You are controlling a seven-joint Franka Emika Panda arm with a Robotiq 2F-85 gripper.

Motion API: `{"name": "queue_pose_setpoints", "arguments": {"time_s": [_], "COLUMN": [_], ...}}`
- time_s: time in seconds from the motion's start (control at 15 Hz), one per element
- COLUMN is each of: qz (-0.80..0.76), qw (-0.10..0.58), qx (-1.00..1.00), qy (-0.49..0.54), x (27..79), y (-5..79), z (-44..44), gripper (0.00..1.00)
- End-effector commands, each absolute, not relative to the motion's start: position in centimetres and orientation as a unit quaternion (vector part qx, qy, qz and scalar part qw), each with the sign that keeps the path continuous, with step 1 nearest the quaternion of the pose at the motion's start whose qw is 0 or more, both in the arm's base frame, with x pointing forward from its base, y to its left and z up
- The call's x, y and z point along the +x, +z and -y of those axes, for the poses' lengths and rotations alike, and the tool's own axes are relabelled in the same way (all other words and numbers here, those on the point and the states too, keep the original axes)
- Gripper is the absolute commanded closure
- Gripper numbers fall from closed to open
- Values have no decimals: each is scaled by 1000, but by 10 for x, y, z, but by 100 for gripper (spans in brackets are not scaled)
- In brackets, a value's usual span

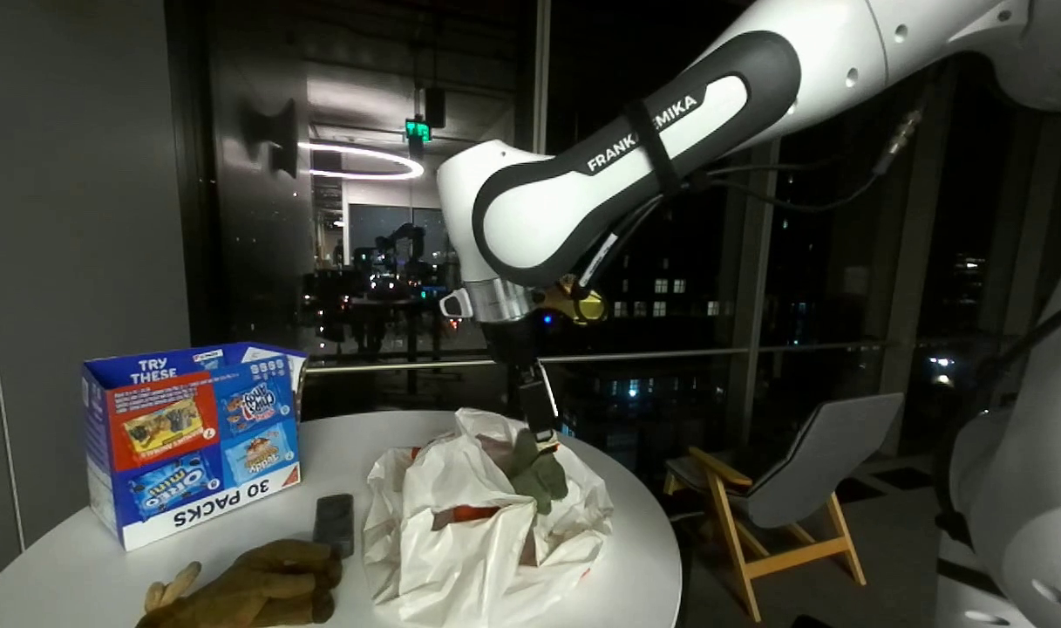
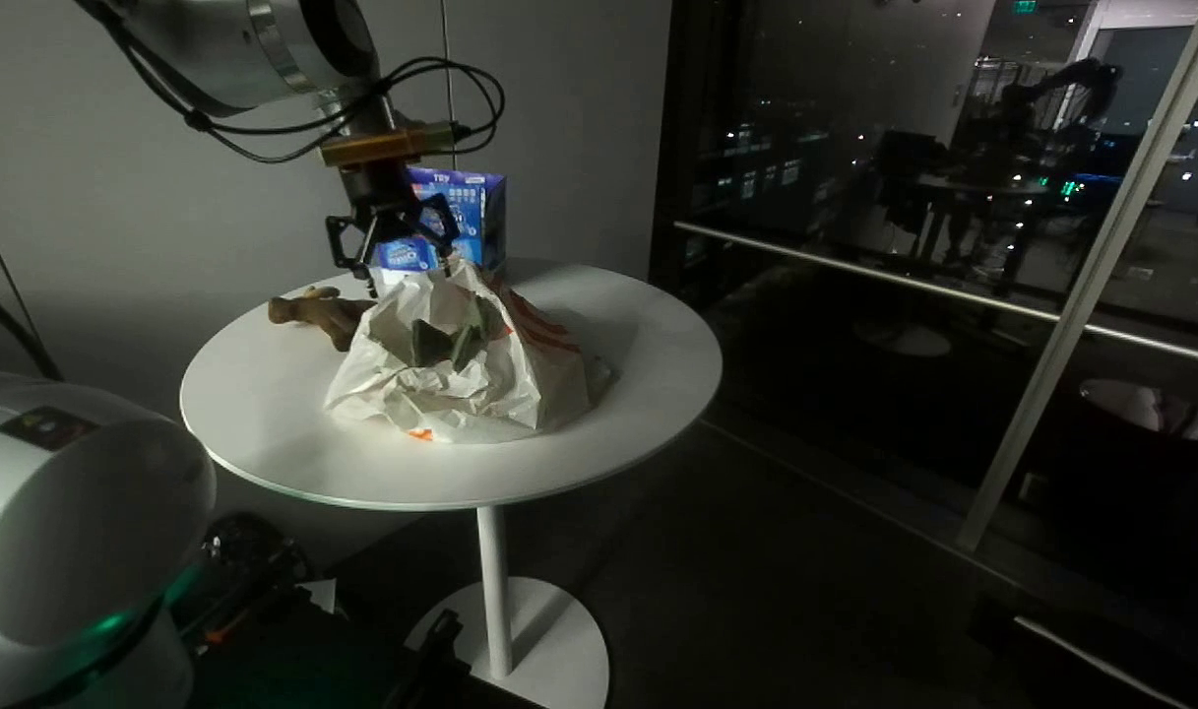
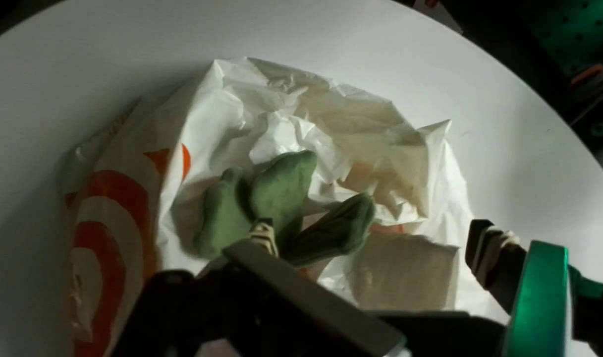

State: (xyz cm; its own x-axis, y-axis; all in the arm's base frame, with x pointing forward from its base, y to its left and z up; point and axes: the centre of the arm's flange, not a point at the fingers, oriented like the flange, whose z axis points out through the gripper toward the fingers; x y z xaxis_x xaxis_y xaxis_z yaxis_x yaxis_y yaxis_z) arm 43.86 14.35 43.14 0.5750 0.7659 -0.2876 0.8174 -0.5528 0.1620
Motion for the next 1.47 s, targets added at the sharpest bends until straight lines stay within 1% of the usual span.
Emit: {"name": "queue_pose_setpoints", "arguments": {"time_s": [0.0, 0.2, 0.33, 0.47, 0.53, 0.6, 0.87, 0.93, 1.27, 1.4], "qz": [-519, -572, -588, -580, -587, -587, -584, -597, -686, -721], "qw": [161, 182, 193, 206, 191, 195, 197, 181, 167, 173], "qx": [829, 786, 774, 775, 775, 774, 774, 769, 705, 669], "qy": [-134, -151, -136, -143, -137, -139, -143, -142, -71, -49], "x": [419, 404, 394, 385, 381, 380, 381, 383, 407, 416], "y": [437, 429, 425, 424, 418, 417, 415, 410, 384, 377], "z": [-185, -234, -260, -262, -260, -262, -260, -262, -315, -336], "gripper": [0, 0, 0, 0, 0, 0, 0, 0, 0, 0]}}
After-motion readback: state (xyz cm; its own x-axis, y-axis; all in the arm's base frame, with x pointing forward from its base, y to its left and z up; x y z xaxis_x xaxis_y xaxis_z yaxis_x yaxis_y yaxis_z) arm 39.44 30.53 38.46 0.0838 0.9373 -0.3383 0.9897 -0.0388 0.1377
